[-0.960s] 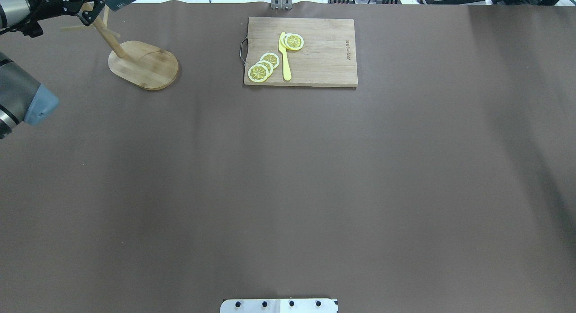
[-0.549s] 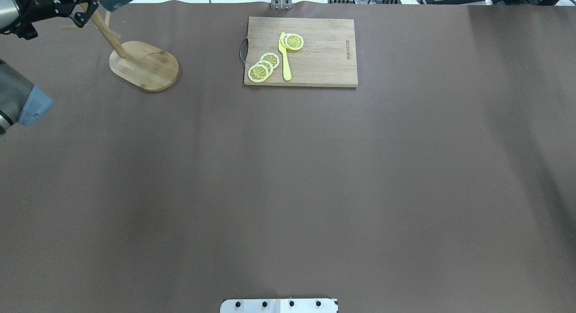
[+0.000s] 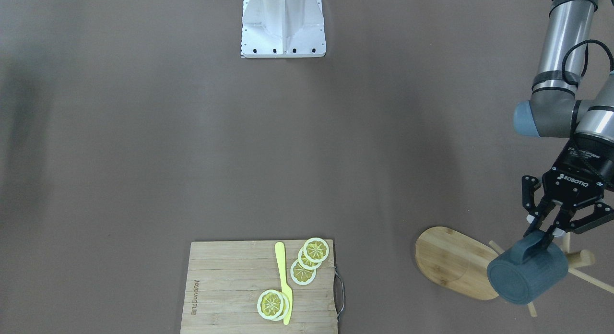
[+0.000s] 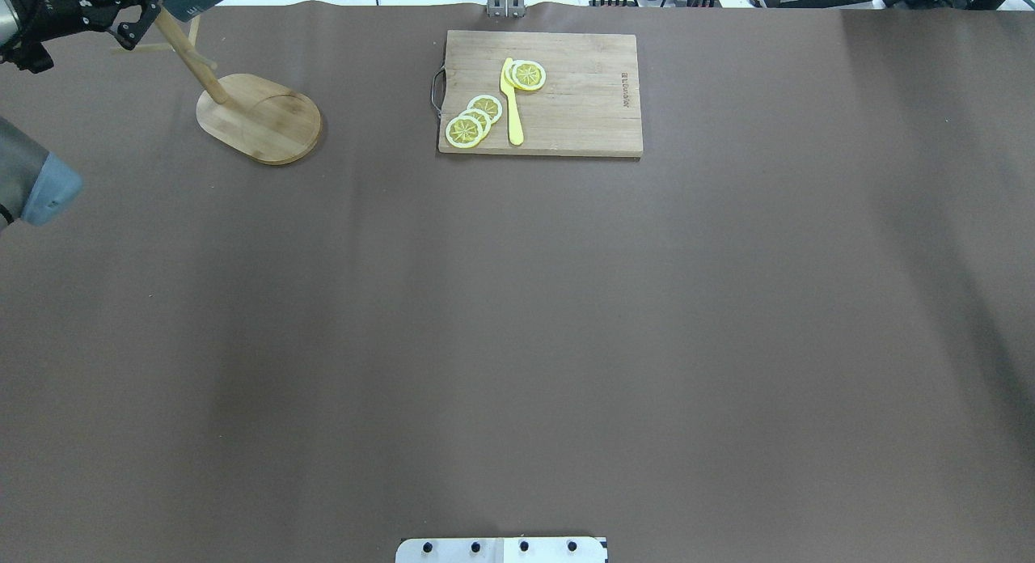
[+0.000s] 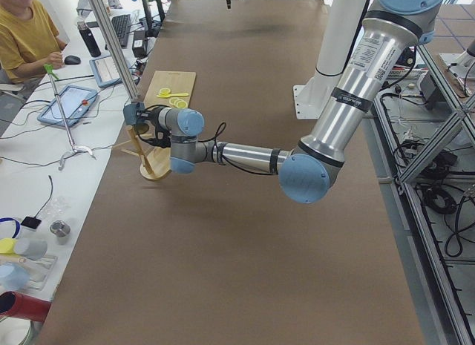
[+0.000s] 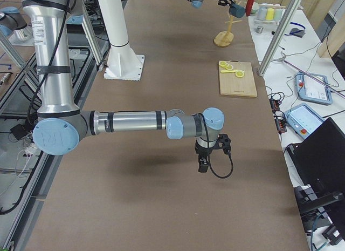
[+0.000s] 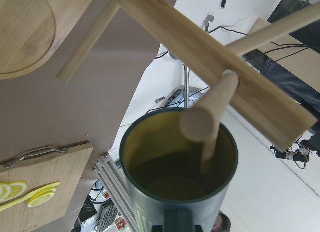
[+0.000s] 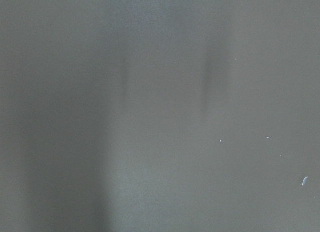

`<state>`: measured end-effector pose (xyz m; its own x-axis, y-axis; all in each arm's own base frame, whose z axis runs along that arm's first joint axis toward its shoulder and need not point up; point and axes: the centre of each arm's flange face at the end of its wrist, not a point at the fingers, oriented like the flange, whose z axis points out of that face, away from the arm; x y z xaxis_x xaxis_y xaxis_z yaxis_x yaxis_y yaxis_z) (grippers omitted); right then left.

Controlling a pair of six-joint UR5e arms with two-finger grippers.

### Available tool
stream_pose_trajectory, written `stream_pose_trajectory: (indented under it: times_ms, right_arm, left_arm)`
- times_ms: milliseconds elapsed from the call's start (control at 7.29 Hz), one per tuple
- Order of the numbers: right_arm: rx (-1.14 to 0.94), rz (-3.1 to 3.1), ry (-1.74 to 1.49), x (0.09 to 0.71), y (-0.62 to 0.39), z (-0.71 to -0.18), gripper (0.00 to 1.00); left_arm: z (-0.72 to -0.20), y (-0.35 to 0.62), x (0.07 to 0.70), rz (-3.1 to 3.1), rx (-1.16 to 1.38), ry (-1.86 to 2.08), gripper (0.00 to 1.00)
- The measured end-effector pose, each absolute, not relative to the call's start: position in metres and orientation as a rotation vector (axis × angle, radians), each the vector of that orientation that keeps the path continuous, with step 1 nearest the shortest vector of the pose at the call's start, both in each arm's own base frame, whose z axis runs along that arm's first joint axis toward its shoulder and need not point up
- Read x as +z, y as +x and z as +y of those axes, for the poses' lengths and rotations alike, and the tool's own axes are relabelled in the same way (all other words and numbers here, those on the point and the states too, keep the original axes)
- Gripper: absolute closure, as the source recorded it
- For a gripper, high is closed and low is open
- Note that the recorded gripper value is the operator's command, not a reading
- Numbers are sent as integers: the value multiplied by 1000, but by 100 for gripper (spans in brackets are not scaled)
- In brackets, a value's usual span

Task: Hang cup on storage rack
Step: 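Open the left gripper and withdraw it from the hanging mug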

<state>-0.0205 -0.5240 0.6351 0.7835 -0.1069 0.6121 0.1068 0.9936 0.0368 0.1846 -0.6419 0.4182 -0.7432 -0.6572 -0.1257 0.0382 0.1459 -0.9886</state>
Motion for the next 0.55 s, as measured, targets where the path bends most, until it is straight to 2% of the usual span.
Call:
stream_pose_trajectory:
  times_ms: [274,412,549]
  right_arm:
    - [-108,-662,2,632,-21,-524,0]
    - [-102,-664,3,631,-21,-524,0]
    - [-99,-664,4,629,-21,-524,0]
  left_arm:
    - [-642,184,423,1880,-1644,-592,100]
    - [-641,183,425,1881,-1644,-592,76]
    - [-640,183,427,1880,-1643,-590,60]
